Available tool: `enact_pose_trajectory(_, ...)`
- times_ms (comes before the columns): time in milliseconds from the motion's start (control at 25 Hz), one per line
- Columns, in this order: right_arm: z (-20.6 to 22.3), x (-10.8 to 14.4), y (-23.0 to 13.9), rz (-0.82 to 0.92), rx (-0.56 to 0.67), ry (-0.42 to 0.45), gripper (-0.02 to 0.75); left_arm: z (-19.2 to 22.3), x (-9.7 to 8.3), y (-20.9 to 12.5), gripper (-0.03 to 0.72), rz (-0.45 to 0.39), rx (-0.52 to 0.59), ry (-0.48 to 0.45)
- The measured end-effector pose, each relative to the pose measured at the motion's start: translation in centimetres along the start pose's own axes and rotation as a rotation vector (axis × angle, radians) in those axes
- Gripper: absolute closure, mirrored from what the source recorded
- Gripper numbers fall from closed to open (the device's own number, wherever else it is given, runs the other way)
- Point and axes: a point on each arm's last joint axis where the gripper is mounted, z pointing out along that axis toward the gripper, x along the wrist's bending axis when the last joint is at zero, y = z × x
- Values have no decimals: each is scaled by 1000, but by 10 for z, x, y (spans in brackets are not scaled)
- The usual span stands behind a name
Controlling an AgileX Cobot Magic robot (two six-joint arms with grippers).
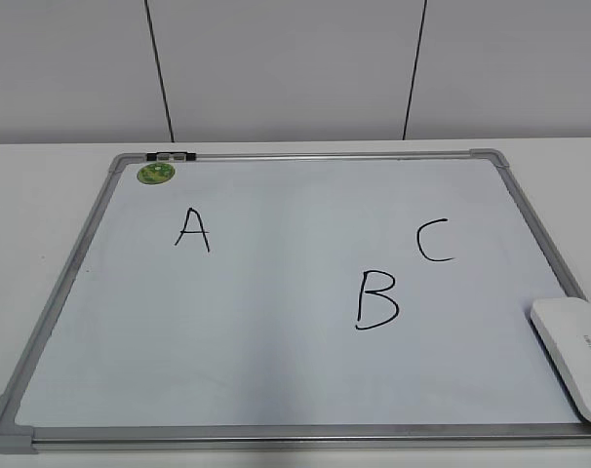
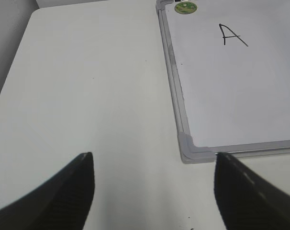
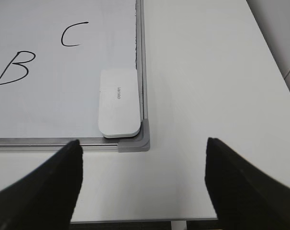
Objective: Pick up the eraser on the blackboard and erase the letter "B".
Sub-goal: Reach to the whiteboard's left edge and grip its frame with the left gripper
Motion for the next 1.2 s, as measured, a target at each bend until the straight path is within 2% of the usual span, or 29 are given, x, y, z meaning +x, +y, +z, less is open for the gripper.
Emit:
enact_pose_trajectory(680, 0, 0, 0, 0, 0, 0, 148, 3, -1, 2, 100, -6, 19, -10)
enact_pose_trajectory(800, 0, 0, 0, 0, 0, 0, 148, 15, 1, 14, 100, -14, 75, -18)
enact_pose_trajectory(960, 0, 0, 0, 0, 0, 0, 148, 35, 1, 40, 100, -26, 44, -53)
enact_pose_trajectory(1120, 0, 0, 0, 0, 0, 0, 148, 68, 1, 62, 100, -58, 55, -71)
enact_pose_trajectory(1200, 0, 0, 0, 0, 0, 0, 148, 90, 2, 68, 100, -73, 100, -73)
